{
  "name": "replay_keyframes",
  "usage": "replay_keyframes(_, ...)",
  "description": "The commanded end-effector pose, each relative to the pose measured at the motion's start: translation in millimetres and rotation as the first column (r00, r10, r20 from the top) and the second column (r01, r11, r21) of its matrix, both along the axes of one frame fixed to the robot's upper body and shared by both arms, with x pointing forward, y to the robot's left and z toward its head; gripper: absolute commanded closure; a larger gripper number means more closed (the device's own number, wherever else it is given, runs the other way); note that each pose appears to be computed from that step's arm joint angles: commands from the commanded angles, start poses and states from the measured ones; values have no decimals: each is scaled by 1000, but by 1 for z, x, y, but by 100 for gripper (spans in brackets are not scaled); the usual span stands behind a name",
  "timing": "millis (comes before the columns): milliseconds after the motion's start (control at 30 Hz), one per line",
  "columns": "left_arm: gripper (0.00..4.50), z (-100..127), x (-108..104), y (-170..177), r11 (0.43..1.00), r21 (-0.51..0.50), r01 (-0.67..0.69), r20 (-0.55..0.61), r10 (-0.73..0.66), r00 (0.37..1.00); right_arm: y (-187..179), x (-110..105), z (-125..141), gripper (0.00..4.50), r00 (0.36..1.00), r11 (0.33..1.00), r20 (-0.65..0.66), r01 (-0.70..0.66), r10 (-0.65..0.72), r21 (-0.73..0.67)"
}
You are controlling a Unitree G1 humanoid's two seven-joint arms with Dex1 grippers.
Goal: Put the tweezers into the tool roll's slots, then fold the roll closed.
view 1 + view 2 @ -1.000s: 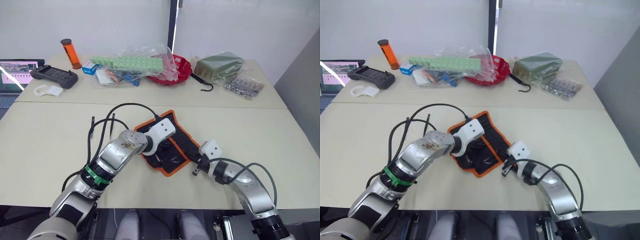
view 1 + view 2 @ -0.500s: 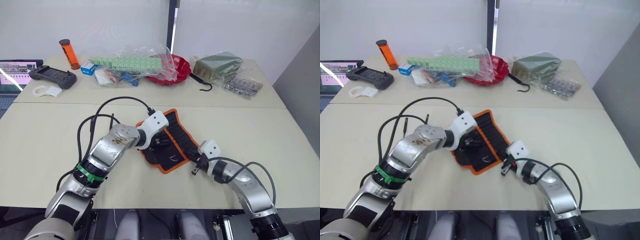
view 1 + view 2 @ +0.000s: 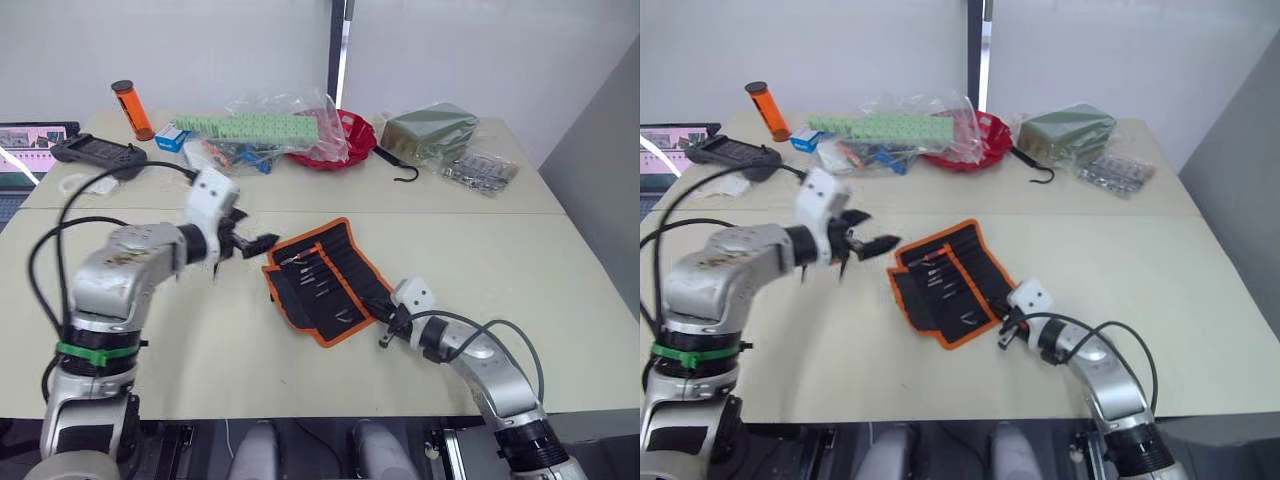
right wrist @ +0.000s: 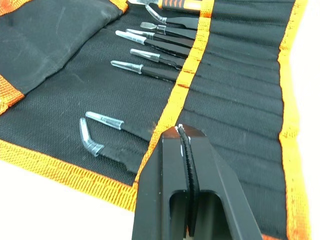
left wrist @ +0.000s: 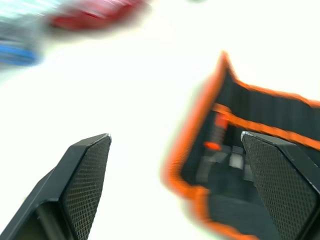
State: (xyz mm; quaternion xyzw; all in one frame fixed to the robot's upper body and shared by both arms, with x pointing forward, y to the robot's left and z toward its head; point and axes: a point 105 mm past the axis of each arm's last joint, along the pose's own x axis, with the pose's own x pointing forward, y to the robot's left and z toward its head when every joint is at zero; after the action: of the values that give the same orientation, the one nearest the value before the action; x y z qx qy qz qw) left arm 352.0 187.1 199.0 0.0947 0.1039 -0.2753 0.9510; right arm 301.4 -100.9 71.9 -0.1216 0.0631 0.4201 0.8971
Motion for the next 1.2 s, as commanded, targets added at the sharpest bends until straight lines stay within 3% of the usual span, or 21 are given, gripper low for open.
replay_keyframes(33,7,17,-12,53,981,-27,-190,132,192,973,3,-5,-23,450,997,999,-72,-36,33,-37)
replay_keyframes(133,7,11,-39,85,958,-36,-286,208,287,935,2,-3,-24,450,996,998,-71,-55,52,-34)
replay_keyframes(233,7,-9,-68,109,922,-3,-387,196,380,904,-1,0,-26,450,995,997,-73,-68,65,-45)
replay_keyframes(333,7,-23,-99,136,864,-11,-503,255,489,834,-1,3,-27,450,994,996,-74,-80,77,-48)
replay_keyframes(533,7,-69,-167,161,800,-107,-591,111,600,792,2,5,-29,450,990,992,-83,-118,114,-49)
replay_keyframes(733,7,-102,-206,177,750,-101,-654,34,659,751,2,10,-31,450,990,991,-81,-124,120,-51)
replay_keyframes(967,7,-103,-203,176,751,-123,-649,36,657,753,1,7,-31,450,990,991,-82,-123,119,-48)
replay_keyframes(1200,7,-81,-133,152,768,-186,-613,30,628,778,-3,6,-29,450,994,996,-75,-86,82,-40)
